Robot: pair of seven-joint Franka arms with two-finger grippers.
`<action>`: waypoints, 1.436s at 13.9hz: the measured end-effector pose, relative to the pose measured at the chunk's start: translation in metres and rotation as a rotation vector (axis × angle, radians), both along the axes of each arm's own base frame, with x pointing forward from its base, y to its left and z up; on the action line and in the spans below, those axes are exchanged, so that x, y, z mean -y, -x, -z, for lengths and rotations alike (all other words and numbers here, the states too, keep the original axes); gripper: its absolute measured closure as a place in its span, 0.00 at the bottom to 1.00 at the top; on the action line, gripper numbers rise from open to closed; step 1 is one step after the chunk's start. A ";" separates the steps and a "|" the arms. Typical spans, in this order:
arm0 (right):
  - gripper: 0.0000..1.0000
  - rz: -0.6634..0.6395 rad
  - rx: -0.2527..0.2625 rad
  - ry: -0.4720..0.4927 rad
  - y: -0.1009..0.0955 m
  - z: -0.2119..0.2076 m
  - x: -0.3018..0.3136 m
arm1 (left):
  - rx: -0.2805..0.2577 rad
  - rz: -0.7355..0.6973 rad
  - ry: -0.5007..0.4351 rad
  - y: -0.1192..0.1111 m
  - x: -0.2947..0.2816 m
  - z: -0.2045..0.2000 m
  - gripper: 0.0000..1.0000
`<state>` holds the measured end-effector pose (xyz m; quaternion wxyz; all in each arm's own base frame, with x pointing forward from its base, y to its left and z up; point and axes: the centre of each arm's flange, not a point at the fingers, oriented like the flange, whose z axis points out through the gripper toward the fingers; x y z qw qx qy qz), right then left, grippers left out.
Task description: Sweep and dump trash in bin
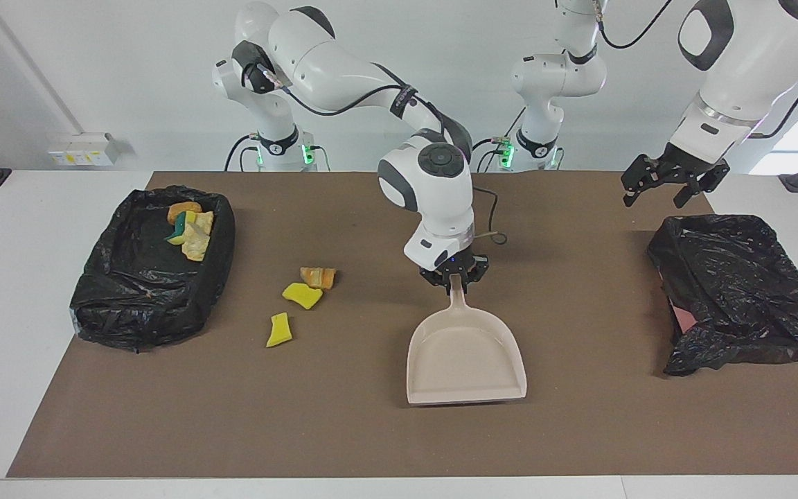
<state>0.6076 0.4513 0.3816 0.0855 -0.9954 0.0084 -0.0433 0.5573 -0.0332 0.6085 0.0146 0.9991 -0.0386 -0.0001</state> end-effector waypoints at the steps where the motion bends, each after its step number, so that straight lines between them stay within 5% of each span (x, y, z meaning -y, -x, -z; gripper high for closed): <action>1: 0.68 -0.003 0.006 -0.007 0.001 0.005 -0.004 | -0.008 0.003 0.000 0.001 0.000 0.001 0.00; 7: 0.68 -0.024 0.014 -0.024 0.011 0.036 -0.019 | -0.027 0.030 -0.001 0.008 0.001 0.003 0.00; 10: 0.39 -0.043 0.029 0.013 0.012 0.035 -0.016 | -0.032 0.033 -0.001 0.009 0.002 0.006 0.00; 13: 0.09 -0.047 0.008 0.070 0.023 -0.013 -0.005 | -0.042 0.053 -0.002 0.009 0.013 0.015 0.00; 14: 0.00 -0.048 0.000 0.078 0.032 -0.037 -0.001 | -0.038 0.063 -0.002 0.008 0.019 0.018 0.00; 17: 0.00 -0.056 -0.054 0.065 0.076 -0.066 0.004 | -0.029 0.094 -0.002 0.008 0.040 0.031 0.00; 20: 0.00 -0.087 -0.131 0.033 0.142 -0.061 -0.008 | -0.009 0.076 -0.002 0.007 0.069 0.048 0.00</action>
